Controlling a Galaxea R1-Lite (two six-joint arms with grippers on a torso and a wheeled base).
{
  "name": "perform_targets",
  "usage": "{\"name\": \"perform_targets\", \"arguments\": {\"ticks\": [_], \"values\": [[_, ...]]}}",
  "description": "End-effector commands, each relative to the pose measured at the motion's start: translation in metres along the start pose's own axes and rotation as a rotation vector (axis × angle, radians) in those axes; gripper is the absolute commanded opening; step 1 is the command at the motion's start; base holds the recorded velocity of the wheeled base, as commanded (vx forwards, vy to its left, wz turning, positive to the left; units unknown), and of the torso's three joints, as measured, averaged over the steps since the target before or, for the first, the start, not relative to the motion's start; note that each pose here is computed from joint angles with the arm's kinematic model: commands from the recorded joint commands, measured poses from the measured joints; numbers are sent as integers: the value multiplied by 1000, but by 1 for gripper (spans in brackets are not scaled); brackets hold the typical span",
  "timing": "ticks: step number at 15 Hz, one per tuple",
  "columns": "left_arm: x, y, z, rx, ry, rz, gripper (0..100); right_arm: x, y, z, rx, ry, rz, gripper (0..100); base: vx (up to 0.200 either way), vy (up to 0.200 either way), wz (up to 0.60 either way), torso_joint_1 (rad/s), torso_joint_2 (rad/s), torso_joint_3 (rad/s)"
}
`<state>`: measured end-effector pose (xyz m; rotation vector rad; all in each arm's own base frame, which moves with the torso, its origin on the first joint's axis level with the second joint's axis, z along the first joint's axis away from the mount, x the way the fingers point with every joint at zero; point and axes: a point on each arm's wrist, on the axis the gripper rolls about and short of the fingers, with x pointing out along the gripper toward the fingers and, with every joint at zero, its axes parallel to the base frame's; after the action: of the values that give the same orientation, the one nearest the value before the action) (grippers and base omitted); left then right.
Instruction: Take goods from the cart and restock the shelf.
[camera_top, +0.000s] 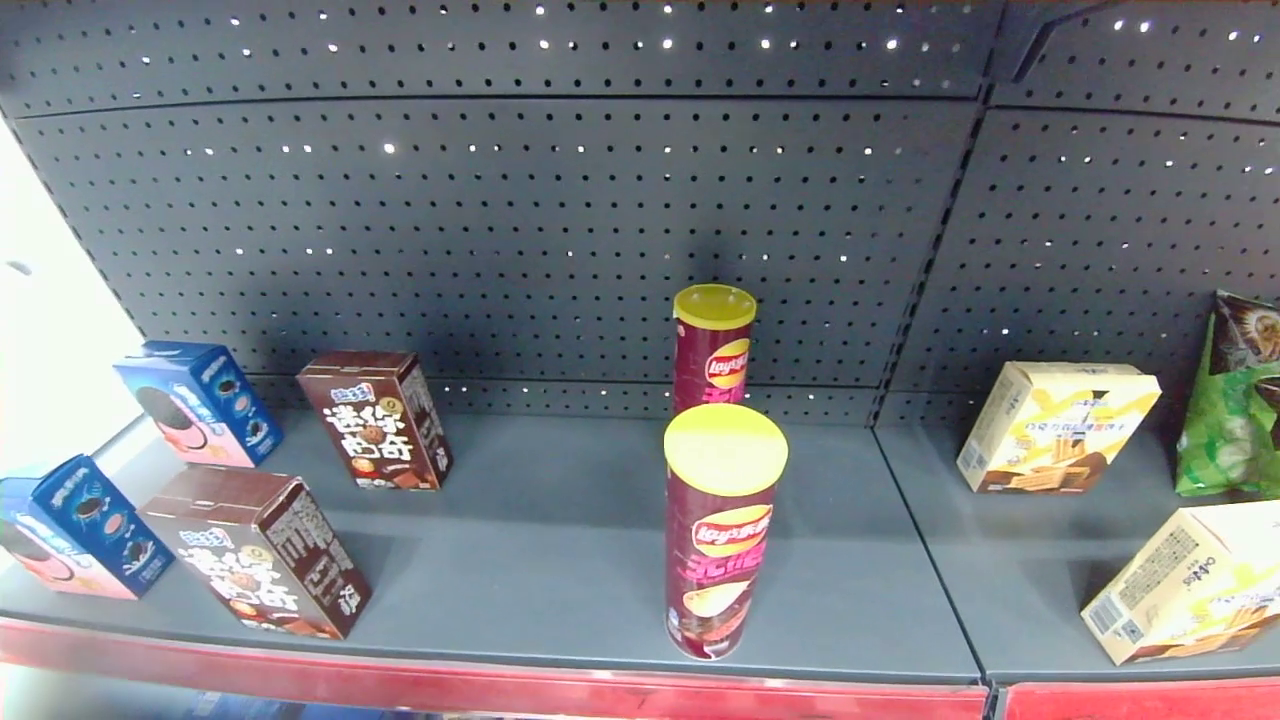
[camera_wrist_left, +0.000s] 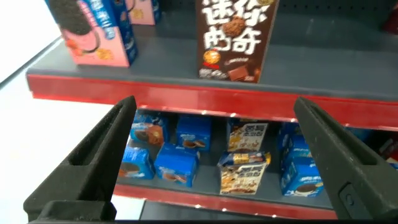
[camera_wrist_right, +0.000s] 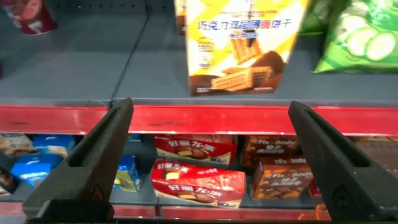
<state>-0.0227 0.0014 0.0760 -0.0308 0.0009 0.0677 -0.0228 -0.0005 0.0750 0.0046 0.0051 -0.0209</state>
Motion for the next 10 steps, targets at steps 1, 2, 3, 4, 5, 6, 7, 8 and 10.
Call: {"name": "perform_targets", "arguments": {"ticks": [1, 2, 3, 4, 5, 6, 7, 8, 10], "values": [[0, 0, 0, 0, 3, 1, 100, 0, 0, 0, 0, 1, 1, 100, 0, 0, 0, 0, 0, 0], [0, 0, 0, 0, 3, 1, 100, 0, 0, 0, 1, 1, 1, 100, 0, 0, 0, 0, 0, 0], [0, 0, 0, 0, 3, 1, 100, 0, 0, 0, 0, 3, 1, 100, 0, 0, 0, 0, 0, 0], [0, 0, 0, 0, 3, 1, 100, 0, 0, 0, 0, 1, 1, 100, 0, 0, 0, 0, 0, 0], [0, 0, 0, 0, 3, 1, 100, 0, 0, 0, 0, 3, 1, 100, 0, 0, 0, 0, 0, 0], [0, 0, 0, 0, 3, 1, 100, 0, 0, 0, 0, 1, 1, 100, 0, 0, -600, 2, -2, 2], [0, 0, 0, 2, 3, 1, 100, 0, 0, 0, 0, 3, 1, 100, 0, 0, -600, 12, 2, 7], [0, 0, 0, 2, 3, 0, 100, 0, 0, 0, 0, 1, 1, 100, 0, 0, 0, 0, 0, 0], [0, 0, 0, 2, 3, -2, 100, 0, 0, 0, 0, 1, 1, 100, 0, 0, 0, 0, 0, 0]]}}
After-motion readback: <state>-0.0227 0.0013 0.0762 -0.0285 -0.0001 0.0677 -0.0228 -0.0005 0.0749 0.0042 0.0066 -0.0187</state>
